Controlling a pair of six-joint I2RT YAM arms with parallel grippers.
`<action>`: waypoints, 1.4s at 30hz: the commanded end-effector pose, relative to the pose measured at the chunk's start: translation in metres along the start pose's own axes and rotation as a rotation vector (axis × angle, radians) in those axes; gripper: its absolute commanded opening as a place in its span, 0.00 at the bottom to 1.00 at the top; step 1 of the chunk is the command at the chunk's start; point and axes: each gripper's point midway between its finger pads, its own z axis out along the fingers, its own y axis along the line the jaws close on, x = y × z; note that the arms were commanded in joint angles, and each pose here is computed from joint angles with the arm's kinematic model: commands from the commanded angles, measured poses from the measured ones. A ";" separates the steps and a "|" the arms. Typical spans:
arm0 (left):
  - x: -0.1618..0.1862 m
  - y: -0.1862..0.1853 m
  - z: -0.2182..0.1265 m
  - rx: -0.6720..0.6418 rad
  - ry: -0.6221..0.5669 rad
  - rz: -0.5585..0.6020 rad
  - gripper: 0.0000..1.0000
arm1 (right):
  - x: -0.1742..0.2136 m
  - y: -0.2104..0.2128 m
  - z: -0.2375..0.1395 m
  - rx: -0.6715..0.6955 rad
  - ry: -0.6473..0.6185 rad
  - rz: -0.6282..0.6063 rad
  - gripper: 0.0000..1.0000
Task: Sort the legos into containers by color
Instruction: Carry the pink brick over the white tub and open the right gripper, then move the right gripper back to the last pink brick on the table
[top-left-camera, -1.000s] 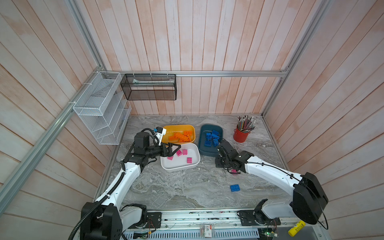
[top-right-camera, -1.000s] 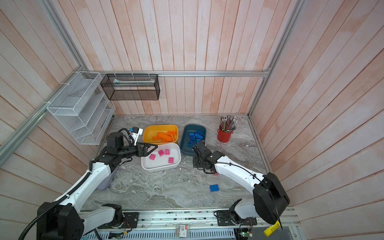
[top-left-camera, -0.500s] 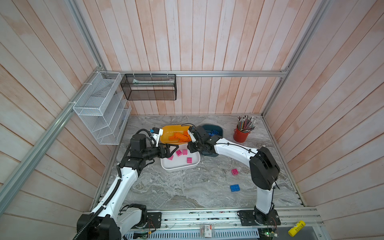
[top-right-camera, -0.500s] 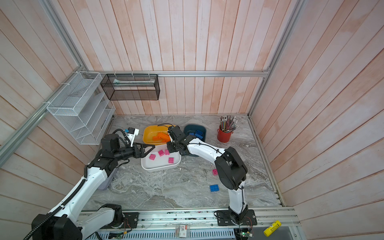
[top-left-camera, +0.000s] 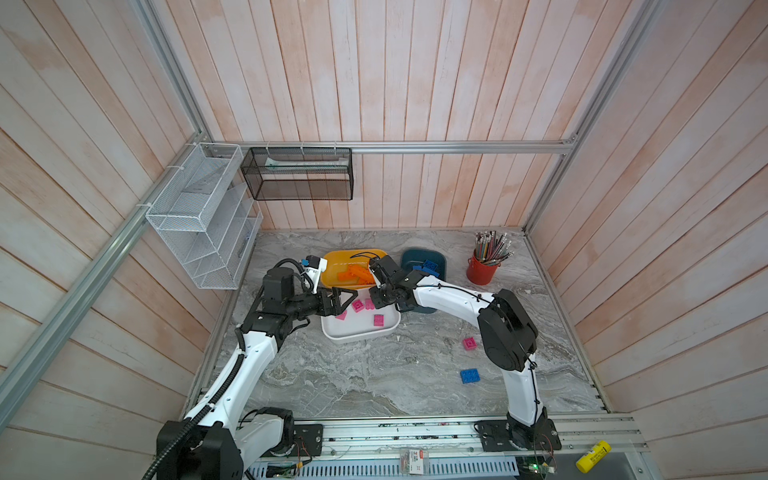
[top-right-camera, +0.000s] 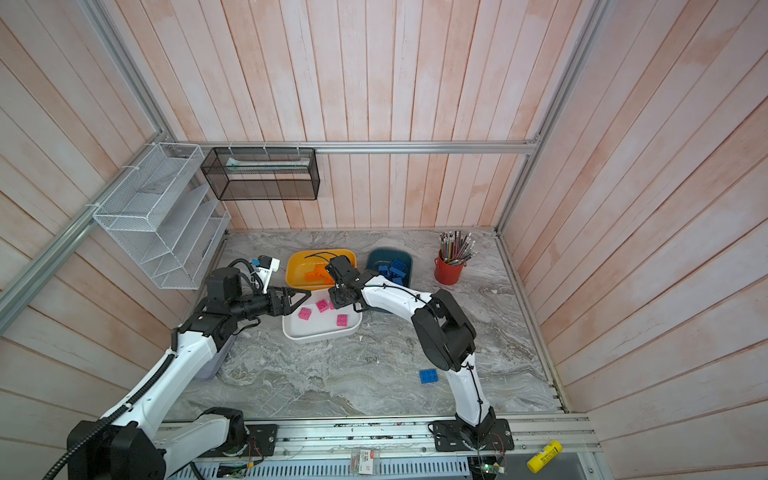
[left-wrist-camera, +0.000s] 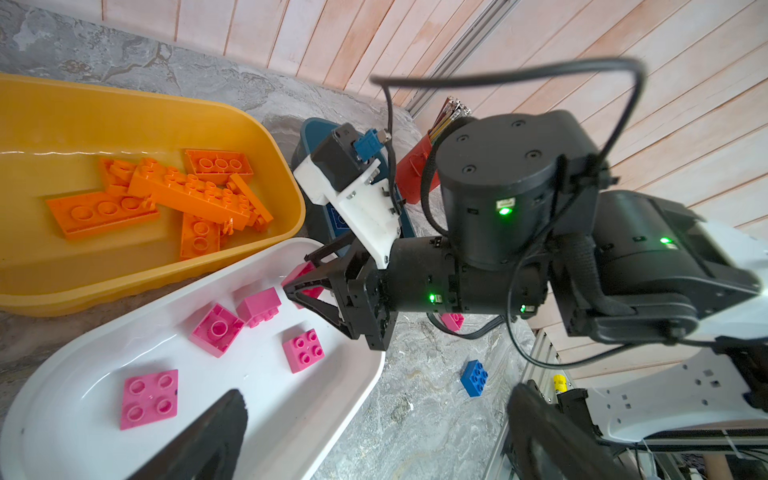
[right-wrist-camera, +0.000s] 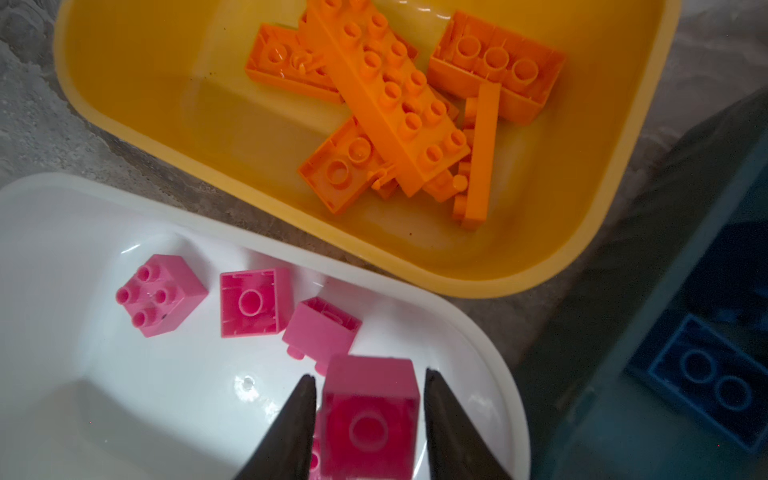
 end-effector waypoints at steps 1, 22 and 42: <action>0.001 0.003 0.001 0.000 -0.001 0.007 1.00 | -0.008 -0.006 -0.024 0.041 -0.023 -0.009 0.49; 0.009 -0.002 0.004 0.034 0.008 0.001 0.99 | 0.131 -0.155 -0.169 0.274 0.048 0.189 0.73; 0.014 0.003 0.007 0.021 0.028 0.006 1.00 | 0.225 -0.192 -0.115 0.339 0.224 0.443 0.75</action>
